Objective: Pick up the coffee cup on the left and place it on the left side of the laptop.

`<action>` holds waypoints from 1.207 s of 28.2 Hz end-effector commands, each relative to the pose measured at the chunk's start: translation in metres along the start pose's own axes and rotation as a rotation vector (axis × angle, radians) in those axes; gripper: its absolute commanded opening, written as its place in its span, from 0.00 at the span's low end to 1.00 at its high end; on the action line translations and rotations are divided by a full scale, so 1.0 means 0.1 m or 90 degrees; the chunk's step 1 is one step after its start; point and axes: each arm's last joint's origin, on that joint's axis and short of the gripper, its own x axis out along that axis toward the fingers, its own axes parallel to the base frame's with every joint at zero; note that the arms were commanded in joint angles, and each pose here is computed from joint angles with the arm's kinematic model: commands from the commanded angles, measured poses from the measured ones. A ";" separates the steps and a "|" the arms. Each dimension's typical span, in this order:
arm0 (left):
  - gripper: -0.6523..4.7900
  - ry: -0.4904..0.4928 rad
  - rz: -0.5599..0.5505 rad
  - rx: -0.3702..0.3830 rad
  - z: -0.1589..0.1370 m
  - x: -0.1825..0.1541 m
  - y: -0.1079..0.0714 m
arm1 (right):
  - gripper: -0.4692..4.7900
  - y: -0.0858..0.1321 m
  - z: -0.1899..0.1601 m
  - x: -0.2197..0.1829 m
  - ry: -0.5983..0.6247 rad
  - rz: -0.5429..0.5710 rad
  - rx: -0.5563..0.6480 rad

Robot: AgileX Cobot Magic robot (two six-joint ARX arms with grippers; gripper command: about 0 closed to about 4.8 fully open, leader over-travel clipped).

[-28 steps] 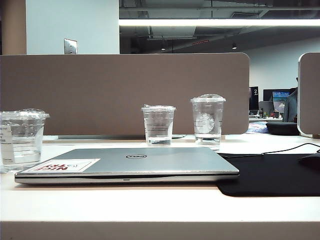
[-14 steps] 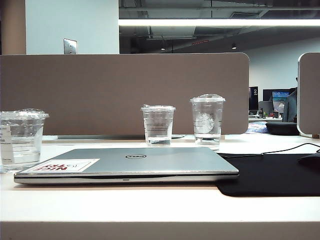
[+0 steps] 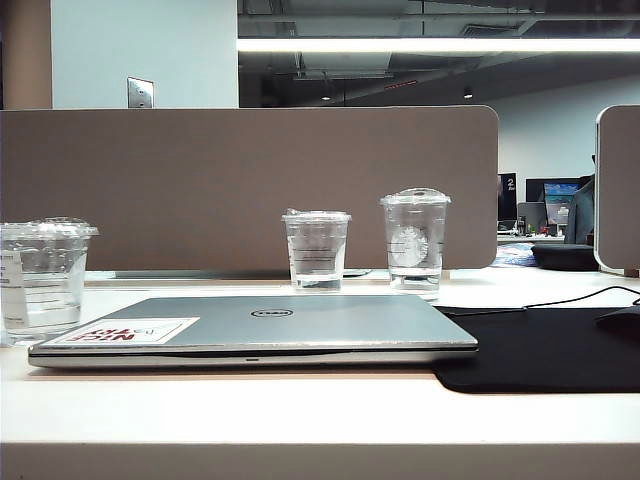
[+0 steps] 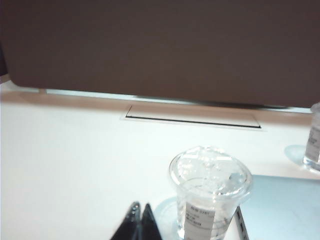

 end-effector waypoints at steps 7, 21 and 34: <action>0.11 -0.003 0.003 0.004 0.01 0.00 0.00 | 0.08 -0.03 0.00 0.00 -0.008 -0.023 0.000; 0.11 -0.003 -0.002 -0.003 0.01 0.00 0.00 | 0.08 -0.04 0.00 0.00 -0.008 -0.024 0.000; 0.11 -0.005 -0.002 -0.001 0.02 -0.01 0.00 | 0.08 -0.04 0.00 0.00 -0.008 -0.024 0.000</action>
